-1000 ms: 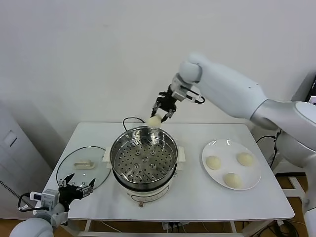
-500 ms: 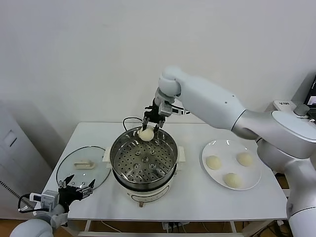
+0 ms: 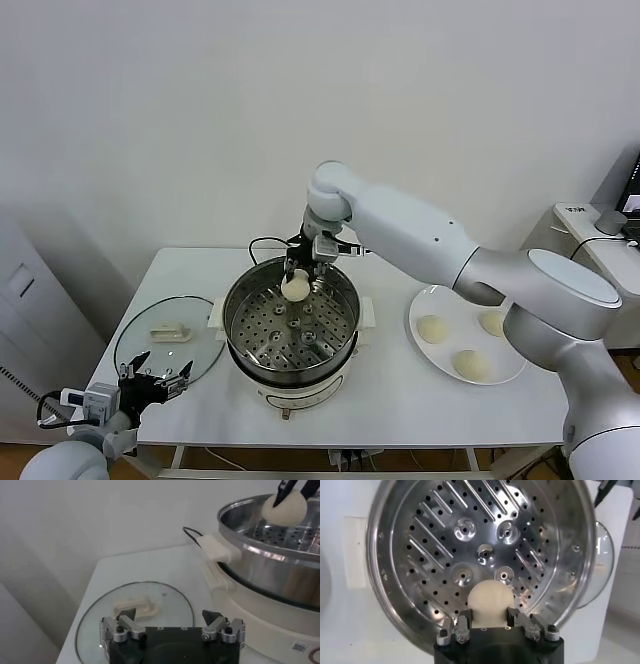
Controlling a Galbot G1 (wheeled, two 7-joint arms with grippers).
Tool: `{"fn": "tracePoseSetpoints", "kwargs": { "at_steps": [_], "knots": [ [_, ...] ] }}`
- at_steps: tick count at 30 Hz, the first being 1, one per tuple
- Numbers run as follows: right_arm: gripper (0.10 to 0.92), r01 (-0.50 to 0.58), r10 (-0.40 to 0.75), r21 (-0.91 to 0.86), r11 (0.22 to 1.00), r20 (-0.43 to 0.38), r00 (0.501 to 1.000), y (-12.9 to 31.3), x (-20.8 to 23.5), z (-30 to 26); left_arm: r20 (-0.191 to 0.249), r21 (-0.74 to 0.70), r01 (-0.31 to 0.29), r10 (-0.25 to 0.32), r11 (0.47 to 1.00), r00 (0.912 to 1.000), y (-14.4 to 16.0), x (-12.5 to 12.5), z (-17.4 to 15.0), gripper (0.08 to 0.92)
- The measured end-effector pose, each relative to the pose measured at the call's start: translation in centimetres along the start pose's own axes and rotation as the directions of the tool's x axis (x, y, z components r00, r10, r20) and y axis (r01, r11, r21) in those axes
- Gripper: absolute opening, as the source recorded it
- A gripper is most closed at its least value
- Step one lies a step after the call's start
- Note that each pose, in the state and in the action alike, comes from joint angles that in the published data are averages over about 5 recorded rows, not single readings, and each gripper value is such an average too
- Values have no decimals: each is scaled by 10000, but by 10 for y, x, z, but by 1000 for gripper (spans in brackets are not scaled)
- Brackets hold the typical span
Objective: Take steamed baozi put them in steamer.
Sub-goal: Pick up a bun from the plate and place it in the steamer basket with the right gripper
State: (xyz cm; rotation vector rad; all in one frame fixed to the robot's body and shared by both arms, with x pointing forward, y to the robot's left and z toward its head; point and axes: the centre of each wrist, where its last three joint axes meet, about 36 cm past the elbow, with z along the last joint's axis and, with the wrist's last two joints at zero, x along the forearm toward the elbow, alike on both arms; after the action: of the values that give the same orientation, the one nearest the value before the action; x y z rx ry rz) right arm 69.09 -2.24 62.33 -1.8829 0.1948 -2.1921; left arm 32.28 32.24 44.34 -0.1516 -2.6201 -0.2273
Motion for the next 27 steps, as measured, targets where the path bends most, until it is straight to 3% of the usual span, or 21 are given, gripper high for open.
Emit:
{"fn": "tracePoseSetpoints", "kwargs": {
  "at_steps": [7,20,27],
  "knots": [
    [455,82,-82,19,10000,-33,10000,1,-16,-4,-2,13,-4,4,10000,10000,0,-1,0,823],
    [788,-191,192,-246,9995,45,9998,11,-7,2,40,8,-6,6,10000,10000,0,-1,-1,823],
    [822,-532,565,-777,9956,403,9976,27,35,17,66,-32,5,-4,10000,10000,1,-1,-2,823]
  ]
}}
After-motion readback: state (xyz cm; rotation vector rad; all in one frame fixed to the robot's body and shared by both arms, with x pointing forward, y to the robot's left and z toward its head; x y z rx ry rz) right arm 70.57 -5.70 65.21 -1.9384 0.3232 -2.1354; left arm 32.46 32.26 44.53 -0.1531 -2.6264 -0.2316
